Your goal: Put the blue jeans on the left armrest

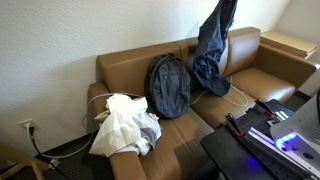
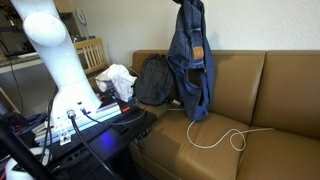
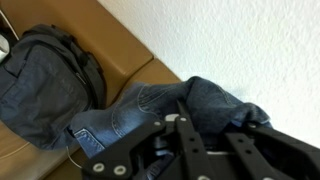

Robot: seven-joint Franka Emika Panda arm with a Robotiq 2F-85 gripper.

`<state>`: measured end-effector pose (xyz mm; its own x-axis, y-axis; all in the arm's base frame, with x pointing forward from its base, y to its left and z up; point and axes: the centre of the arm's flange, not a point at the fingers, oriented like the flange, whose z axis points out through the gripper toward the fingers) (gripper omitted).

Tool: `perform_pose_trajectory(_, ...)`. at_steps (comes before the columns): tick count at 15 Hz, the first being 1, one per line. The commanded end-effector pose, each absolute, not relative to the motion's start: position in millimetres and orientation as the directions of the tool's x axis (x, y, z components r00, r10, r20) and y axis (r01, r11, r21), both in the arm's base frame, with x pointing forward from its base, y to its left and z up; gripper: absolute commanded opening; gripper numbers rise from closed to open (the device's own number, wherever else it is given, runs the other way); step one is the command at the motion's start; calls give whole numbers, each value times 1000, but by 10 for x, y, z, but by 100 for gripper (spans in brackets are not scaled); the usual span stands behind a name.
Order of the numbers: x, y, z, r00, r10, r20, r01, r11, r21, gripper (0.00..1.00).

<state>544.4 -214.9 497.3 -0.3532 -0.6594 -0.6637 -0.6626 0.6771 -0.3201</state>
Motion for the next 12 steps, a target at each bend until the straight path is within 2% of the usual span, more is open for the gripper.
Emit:
perform_pose_trajectory(1, 5070, -1504, 5598, -181, -742, -645, -734, 538, -413, 4)
perform_pose_trajectory(6, 4677, -509, 6290, 59, -742, -668, -813, 352, -463, 4)
perform_pose_trajectory(7, 4944, -778, 5979, -38, -760, -649, -814, 400, -421, 15)
perform_pose_trajectory(10, 4734, -474, 6253, 42, -761, -647, -822, 342, -455, 15)
perform_pose_trajectory(11, 4714, -478, 6257, 42, -760, -648, -822, 343, -456, 4)
perform_pose_trajectory(12, 4708, -194, 6080, 85, -757, -647, -867, 264, -422, 4)
